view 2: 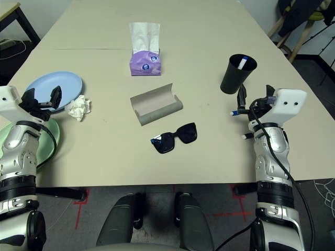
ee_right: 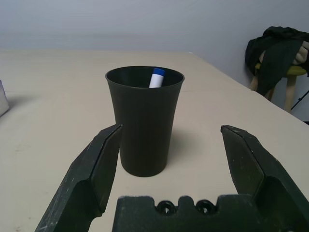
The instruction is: Organize and tidy the items on the table.
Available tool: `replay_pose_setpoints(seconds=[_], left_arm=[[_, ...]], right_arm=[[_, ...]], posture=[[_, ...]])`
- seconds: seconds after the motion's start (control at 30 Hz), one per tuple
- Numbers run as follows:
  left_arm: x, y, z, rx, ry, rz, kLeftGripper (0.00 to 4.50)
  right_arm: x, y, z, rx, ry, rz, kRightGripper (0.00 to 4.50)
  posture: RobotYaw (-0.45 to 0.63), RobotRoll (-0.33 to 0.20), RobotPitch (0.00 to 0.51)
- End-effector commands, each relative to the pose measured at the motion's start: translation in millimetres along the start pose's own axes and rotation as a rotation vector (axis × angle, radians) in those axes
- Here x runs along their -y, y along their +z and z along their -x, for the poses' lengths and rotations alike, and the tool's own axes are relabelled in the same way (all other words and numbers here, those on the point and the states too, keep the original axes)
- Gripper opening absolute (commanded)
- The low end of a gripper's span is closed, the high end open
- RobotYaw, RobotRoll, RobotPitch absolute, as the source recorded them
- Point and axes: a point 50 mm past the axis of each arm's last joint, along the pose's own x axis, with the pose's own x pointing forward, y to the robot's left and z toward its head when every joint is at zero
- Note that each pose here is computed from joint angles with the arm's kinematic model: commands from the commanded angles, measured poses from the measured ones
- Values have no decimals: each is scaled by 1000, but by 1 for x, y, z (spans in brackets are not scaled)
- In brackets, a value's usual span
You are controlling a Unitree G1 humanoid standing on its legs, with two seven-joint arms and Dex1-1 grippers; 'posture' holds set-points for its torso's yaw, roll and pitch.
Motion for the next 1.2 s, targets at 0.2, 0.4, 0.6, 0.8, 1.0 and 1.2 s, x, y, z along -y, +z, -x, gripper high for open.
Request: replay_pose_setpoints(seconds=[0.2,0.4,0.6,0.8,1.0,1.2], left_arm=[[-5,-8,3,-28,8,10,4500],[-4,-7,3,-23,9,7,4500],[-4,-5,1,-18,4,-2,4500],[-1,0,0,-2,-15,-9,4500],[2,0,0,-9,-36,-16,4500],[4,0,0,-13,-57,-22,4500]], right_arm=[[3,2,0,-3,23,-3,4464],[1,0,-4,-27,60,-4,4464],[-5,-1,-6,-62,225,10,4464],[-13,6,-10,-61,368,-38,4464],[-22,17,-13,-44,525,-81,4464],[-40,25,-7,-54,835,-4,4464]], posture=[[22,0,126],[31,0,125],[37,0,125],[50,0,128],[61,0,130],[65,0,127]])
